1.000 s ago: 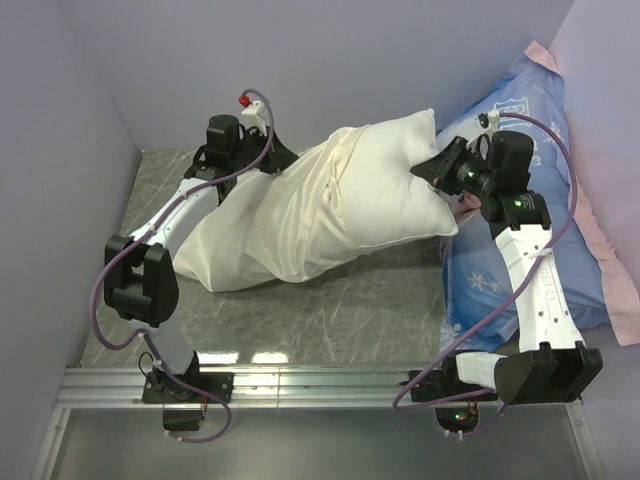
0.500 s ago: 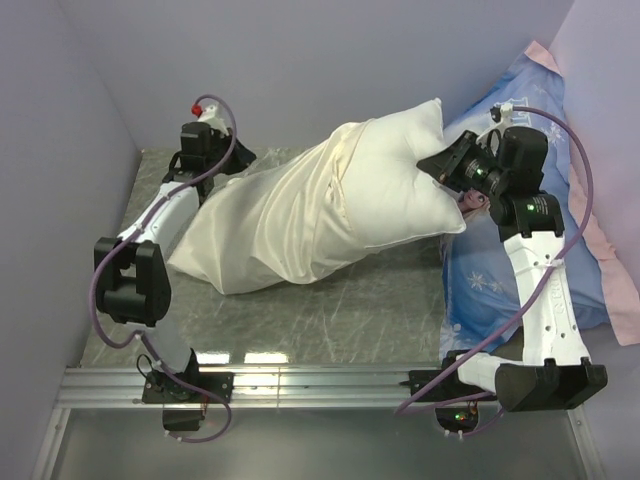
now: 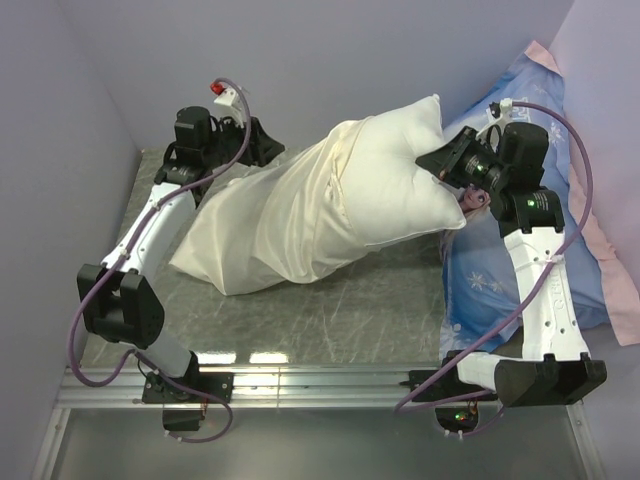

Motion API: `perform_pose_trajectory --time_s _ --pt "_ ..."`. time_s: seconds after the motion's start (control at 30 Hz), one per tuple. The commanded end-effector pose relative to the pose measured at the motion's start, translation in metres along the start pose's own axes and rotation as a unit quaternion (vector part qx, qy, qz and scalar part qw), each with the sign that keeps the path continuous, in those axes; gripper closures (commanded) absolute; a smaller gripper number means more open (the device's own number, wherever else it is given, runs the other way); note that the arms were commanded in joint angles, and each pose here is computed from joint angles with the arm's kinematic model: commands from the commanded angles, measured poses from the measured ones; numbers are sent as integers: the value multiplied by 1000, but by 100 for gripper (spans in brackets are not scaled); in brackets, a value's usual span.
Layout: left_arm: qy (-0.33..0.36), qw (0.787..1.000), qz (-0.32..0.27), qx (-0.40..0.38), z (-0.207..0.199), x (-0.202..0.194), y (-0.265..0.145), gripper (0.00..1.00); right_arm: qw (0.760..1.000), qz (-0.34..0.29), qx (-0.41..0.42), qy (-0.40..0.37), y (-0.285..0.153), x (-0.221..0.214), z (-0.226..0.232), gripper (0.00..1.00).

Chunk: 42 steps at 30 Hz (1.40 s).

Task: Remove the pillowcase from the pillow

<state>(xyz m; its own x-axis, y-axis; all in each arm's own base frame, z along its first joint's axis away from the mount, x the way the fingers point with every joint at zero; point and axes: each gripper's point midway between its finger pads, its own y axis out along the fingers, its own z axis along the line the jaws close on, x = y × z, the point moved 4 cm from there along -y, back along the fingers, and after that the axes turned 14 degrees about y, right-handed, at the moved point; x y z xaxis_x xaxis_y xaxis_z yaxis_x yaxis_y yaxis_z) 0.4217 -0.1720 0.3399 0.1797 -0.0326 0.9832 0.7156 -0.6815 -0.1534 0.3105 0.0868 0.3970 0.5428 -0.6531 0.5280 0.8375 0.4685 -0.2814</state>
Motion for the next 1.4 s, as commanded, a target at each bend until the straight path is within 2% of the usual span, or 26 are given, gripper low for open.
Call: perform_pose_trajectory --time_s 0.0,0.23,0.43,0.53,0.6,0.63,0.73,0.9,1.0,1.07,1.13,1.17,1.23,1.33,1.37 --pt "53 998 15 -41 -17 5 -1 41 995 -44 77 -49 -15 23 45 100" --pt "75 994 24 -78 -35 1 10 40 994 -45 80 -53 -16 23 51 100" --pt "76 994 33 -71 -34 -6 21 40 994 -41 84 -53 -15 21 52 100" --pt "74 994 36 -68 -33 -9 26 54 994 -42 85 -54 -17 21 54 100" --pt "71 994 37 -74 -33 -12 28 67 994 -46 86 -57 -20 22 57 100" --pt "72 994 34 -77 -34 -12 28 79 994 -47 85 -57 -20 23 58 100" --pt "71 995 30 -69 -33 -10 26 97 994 -50 81 -61 -21 25 58 100" --pt "61 998 13 13 -14 -6 19 100 994 -55 76 -60 -21 27 58 100" --pt "38 999 11 23 -3 -10 14 100 994 -55 70 -59 -18 28 56 100" --pt "30 999 16 -3 -6 -13 14 100 996 -40 66 -51 -10 24 50 100" --pt "23 999 22 -19 -9 -14 16 80 997 -25 55 -45 2 17 41 100" --pt "22 999 21 -24 -10 -13 16 60 998 -6 43 -50 14 -6 36 100" --pt "13 999 12 -28 -12 -7 16 41 997 2 23 -70 23 -27 28 100" --pt "-4 1000 11 -5 -12 3 13 37 996 25 34 -75 19 -82 19 100" --pt "-20 1000 11 10 -11 5 12 37 996 51 17 -70 26 -111 -5 100"
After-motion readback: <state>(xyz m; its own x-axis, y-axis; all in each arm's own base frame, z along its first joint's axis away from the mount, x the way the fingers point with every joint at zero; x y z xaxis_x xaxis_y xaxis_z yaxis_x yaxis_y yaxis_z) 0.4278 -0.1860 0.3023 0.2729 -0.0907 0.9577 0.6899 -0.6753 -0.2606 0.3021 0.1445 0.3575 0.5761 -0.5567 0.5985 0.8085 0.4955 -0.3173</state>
